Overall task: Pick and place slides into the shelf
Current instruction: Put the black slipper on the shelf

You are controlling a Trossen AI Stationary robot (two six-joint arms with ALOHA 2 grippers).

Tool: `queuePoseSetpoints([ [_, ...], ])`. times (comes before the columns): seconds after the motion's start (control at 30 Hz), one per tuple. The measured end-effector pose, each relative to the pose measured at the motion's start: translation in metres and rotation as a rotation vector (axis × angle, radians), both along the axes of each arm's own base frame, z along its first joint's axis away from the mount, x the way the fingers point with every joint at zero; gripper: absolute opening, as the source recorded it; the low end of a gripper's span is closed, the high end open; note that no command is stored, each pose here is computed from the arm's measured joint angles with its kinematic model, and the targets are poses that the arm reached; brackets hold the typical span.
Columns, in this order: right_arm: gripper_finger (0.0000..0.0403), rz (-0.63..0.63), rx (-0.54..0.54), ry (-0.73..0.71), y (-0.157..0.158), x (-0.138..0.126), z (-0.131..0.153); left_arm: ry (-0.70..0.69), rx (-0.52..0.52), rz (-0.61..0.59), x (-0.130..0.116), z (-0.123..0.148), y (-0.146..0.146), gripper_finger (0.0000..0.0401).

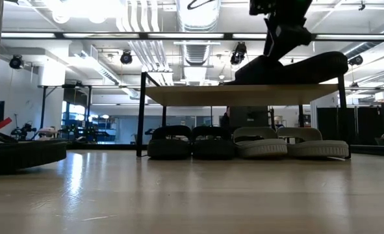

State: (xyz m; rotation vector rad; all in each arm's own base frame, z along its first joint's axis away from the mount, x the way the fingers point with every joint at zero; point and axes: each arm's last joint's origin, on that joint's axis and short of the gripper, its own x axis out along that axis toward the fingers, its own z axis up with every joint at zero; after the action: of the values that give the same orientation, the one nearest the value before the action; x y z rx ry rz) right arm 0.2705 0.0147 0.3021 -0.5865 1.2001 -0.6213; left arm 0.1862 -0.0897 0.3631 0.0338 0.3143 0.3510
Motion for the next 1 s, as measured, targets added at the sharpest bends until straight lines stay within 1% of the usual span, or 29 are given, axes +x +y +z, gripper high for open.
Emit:
queuePoseSetpoints([
  [0.07,0.0249,0.014,-0.001,0.002,-0.004,0.003,-0.006,-0.009,-0.006,-0.003,-0.002,0.002,0.001,0.0051],
  [0.2,0.0247,0.045,0.043,0.007,-0.013,0.009,-0.018,-0.025,-0.015,-0.005,-0.003,0.004,0.001,0.0051],
  [0.27,0.024,0.032,0.023,-0.016,-0.017,0.011,-0.019,-0.025,-0.015,-0.01,-0.004,0.004,0.0,0.0051],
  [0.33,0.0223,-0.019,-0.027,-0.045,-0.023,0.012,-0.017,-0.024,-0.015,-0.013,-0.004,0.004,0.0,0.0051],
  [0.43,0.0175,-0.111,-0.013,-0.114,-0.036,0.012,-0.01,-0.024,-0.015,-0.019,-0.004,0.004,-0.002,0.005],
  [0.63,0.0036,-0.307,0.02,-0.18,-0.058,0.003,-0.007,-0.023,-0.014,-0.024,-0.005,0.003,-0.003,0.005],
  [0.67,0.0023,-0.335,0.024,-0.186,-0.06,0.001,-0.006,-0.022,-0.014,-0.025,-0.005,0.003,-0.003,0.005],
  [0.77,0.0015,-0.417,0.012,-0.196,-0.061,-0.006,-0.006,-0.022,-0.012,-0.032,-0.006,0.003,-0.004,0.005],
  [0.83,0.0014,-0.464,-0.015,-0.166,-0.061,-0.014,-0.007,-0.021,-0.004,-0.022,-0.006,0.003,-0.004,0.005],
  [1.0,0.0013,-0.625,-0.032,-0.092,-0.058,-0.035,-0.003,-0.025,0.051,0.068,-0.008,0.002,-0.001,0.005],
])
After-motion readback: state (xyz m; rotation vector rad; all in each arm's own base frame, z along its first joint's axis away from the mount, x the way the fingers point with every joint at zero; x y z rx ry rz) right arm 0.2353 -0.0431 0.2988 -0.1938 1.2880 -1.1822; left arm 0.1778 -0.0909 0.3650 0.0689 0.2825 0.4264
